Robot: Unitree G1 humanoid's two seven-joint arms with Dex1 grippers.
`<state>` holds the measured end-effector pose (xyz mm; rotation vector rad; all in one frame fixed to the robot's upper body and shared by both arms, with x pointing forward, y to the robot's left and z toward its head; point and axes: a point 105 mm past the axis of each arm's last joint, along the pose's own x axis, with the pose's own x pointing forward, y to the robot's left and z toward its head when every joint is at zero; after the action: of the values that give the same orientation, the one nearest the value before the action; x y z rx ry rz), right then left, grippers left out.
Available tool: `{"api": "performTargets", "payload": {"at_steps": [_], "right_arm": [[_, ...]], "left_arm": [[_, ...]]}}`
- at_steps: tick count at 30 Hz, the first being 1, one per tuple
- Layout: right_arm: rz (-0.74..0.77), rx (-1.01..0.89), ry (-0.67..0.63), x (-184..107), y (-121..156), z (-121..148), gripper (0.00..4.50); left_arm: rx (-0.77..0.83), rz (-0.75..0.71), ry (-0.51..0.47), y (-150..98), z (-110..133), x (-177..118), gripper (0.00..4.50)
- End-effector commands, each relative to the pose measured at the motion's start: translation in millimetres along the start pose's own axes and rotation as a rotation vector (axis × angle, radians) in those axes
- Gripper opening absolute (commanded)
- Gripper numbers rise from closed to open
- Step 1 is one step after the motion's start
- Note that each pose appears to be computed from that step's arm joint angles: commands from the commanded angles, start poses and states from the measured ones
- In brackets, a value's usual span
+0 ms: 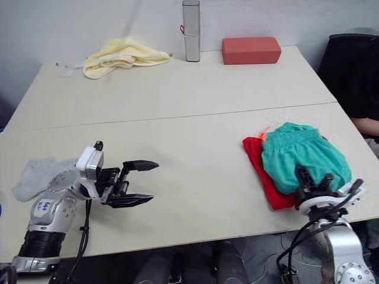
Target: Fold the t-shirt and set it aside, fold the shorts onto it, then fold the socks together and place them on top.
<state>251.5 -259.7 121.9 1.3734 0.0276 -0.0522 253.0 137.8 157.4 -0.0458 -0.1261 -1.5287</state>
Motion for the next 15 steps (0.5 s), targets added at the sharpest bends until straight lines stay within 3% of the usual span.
{"api": "performTargets", "payload": {"at_steps": [1,6,9,14,15], "right_arm": [[-0.078,-0.077,-0.035,-3,-10,8,0.01],[-0.195,-0.215,-0.041,-7,-26,15,0.01],[-0.199,-0.316,-0.042,-5,-25,20,0.01],[-0.157,-0.303,-0.031,1,-16,19,0.01],[-0.161,-0.316,-0.026,1,-16,20,0.49]], "left_arm": [[0.039,0.014,-0.002,0,6,-3,4.5],[0.038,0.016,-0.001,-1,5,-3,4.5],[0.037,0.017,-0.004,-3,3,-2,4.5],[0.04,0.021,-0.014,-4,1,1,4.5],[0.04,0.021,-0.014,-4,0,1,4.5]]}}
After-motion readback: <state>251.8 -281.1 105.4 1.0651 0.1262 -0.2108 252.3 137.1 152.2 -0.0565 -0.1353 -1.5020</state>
